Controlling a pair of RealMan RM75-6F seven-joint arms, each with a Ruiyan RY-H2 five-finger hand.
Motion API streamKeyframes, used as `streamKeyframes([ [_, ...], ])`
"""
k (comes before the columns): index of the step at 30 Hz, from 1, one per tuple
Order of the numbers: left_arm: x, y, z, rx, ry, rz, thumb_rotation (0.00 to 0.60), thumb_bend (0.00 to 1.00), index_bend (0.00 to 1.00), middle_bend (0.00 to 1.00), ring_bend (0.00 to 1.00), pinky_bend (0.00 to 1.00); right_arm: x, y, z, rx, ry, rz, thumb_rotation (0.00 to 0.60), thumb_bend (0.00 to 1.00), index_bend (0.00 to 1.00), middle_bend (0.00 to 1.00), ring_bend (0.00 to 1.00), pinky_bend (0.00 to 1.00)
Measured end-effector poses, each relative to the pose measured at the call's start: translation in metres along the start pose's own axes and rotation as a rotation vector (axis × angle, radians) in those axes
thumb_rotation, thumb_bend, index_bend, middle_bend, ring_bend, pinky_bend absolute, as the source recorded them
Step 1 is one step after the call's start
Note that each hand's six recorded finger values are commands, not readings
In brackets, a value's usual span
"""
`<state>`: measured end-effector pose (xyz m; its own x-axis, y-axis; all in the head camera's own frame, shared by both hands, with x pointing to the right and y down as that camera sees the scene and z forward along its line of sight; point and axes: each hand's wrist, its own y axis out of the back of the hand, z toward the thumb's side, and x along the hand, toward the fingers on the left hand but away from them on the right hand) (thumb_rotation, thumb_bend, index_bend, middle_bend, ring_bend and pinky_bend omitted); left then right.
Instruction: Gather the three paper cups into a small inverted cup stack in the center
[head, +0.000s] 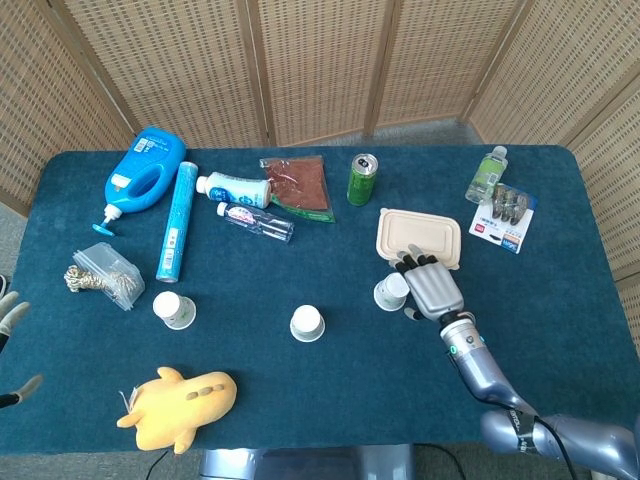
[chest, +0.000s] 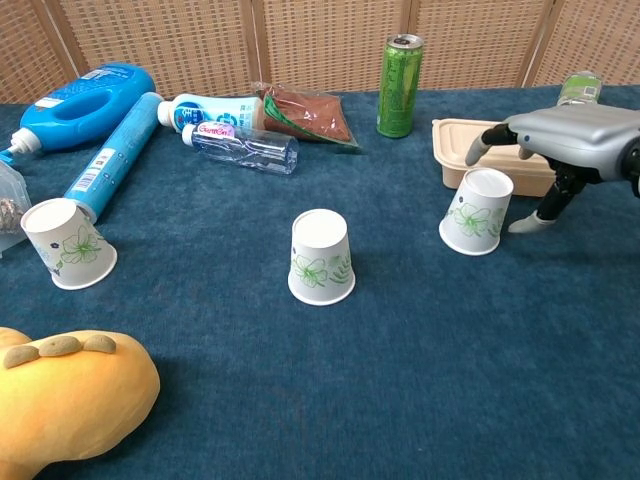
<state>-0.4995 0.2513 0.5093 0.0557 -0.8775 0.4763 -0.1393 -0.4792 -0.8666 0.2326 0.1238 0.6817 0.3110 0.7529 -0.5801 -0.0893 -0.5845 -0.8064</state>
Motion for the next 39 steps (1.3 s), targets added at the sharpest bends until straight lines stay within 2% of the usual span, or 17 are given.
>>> streamKeyframes([
  [7, 0.0, -0.001, 0.001, 0.002, -0.002, -0.001, 0.6, 0.26, 0.0, 0.0, 0.0, 0.0, 0.0, -0.003, 0.005, -0.046, 0.014, -0.046, 0.6, 0.28, 0.34, 0.36, 0.22, 0.3],
  [11, 0.0, 0.0, 0.001, 0.002, 0.0, 0.001, 0.6, 0.26, 0.0, 0.0, 0.0, 0.0, -0.002, -0.006, 0.008, -0.038, 0.011, -0.067, 0.6, 0.35, 0.39, 0.4, 0.26, 0.33],
  [15, 0.0, 0.0, -0.001, -0.001, 0.004, 0.0, 0.6, 0.25, 0.0, 0.0, 0.0, 0.0, -0.004, -0.008, 0.008, -0.025, 0.006, -0.083, 0.6, 0.42, 0.42, 0.43, 0.27, 0.35],
  [19, 0.001, 0.0, -0.001, -0.001, 0.004, -0.002, 0.6, 0.26, 0.0, 0.0, 0.0, 0.0, -0.002, -0.006, 0.01, -0.018, 0.019, -0.093, 0.6, 0.43, 0.42, 0.43, 0.28, 0.35],
  [29, 0.0, -0.002, 0.001, 0.006, -0.001, -0.004, 0.6, 0.26, 0.0, 0.0, 0.0, 0.0, 0.01, 0.014, 0.026, 0.009, 0.104, -0.141, 0.6, 0.43, 0.43, 0.43, 0.28, 0.37],
  [39, 0.0, -0.004, 0.002, 0.012, 0.0, -0.009, 0.6, 0.26, 0.0, 0.0, 0.0, 0.0, 0.006, 0.044, 0.062, 0.0, 0.181, -0.197, 0.6, 0.43, 0.43, 0.43, 0.28, 0.37],
])
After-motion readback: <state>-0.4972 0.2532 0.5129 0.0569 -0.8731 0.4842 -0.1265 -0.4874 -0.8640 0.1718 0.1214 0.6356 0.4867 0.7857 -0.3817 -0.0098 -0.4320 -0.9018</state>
